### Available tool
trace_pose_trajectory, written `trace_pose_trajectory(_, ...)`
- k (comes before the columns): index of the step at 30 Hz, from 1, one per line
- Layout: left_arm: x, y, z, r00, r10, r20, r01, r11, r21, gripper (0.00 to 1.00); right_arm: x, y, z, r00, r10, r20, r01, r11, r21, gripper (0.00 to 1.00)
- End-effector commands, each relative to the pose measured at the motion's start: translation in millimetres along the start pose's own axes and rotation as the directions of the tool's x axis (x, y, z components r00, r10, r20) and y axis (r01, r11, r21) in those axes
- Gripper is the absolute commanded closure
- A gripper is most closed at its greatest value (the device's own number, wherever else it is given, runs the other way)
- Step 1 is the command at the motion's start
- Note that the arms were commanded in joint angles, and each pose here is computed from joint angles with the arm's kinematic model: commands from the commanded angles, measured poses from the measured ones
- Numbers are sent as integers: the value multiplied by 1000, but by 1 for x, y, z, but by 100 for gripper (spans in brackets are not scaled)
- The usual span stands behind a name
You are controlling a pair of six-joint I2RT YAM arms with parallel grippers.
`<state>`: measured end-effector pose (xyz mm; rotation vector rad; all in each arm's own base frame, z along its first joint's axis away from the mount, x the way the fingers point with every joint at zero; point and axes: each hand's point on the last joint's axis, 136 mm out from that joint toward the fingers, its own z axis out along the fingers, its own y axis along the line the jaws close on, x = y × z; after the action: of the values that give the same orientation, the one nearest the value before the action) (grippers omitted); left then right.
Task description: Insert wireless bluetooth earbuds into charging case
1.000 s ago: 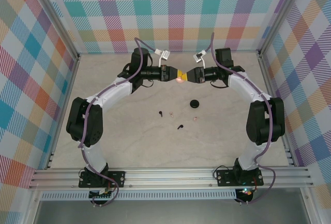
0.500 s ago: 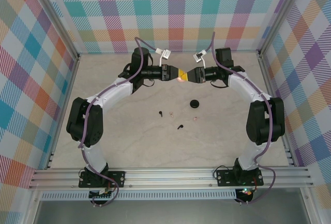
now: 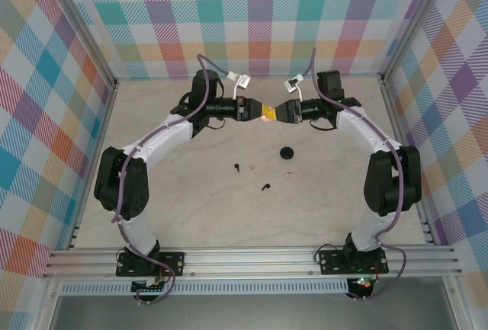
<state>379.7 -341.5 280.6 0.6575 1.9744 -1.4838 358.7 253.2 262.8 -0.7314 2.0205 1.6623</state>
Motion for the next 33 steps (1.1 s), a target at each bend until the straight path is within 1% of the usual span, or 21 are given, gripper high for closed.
trace_pose_trajectory(1, 4, -24, -14, 998, 36, -44, -33, 998, 62, 55, -7, 17, -7, 996, -86, 16, 86, 996, -4, 82)
trace_pose_trajectory(5, 8, -30, -19, 996, 52, -66, -46, 995, 83, 49, -8, 20, -7, 996, -88, 12, 88, 996, -14, 82)
trace_pose_trajectory(8, 12, -33, -20, 994, 56, -89, -47, 994, 102, 48, -9, 26, -7, 996, -93, 8, 93, 995, -41, 82)
trace_pose_trajectory(19, 5, -33, -12, 997, 43, -70, -34, 992, 121, 48, -4, 37, -3, 995, -101, -19, 99, 991, -88, 82)
trace_pose_trajectory(25, 1, -34, -8, 997, 42, -57, -34, 992, 123, 50, -2, 42, 0, 994, -106, -31, 103, 989, -103, 82)
trace_pose_trajectory(29, 4, -34, -3, 997, 38, -65, -29, 991, 127, 51, -1, 42, 1, 994, -106, -33, 102, 989, -107, 82)
trace_pose_trajectory(33, 6, -34, 1, 997, 32, -70, -23, 991, 128, 54, -1, 42, 2, 994, -107, -34, 103, 989, -103, 82)
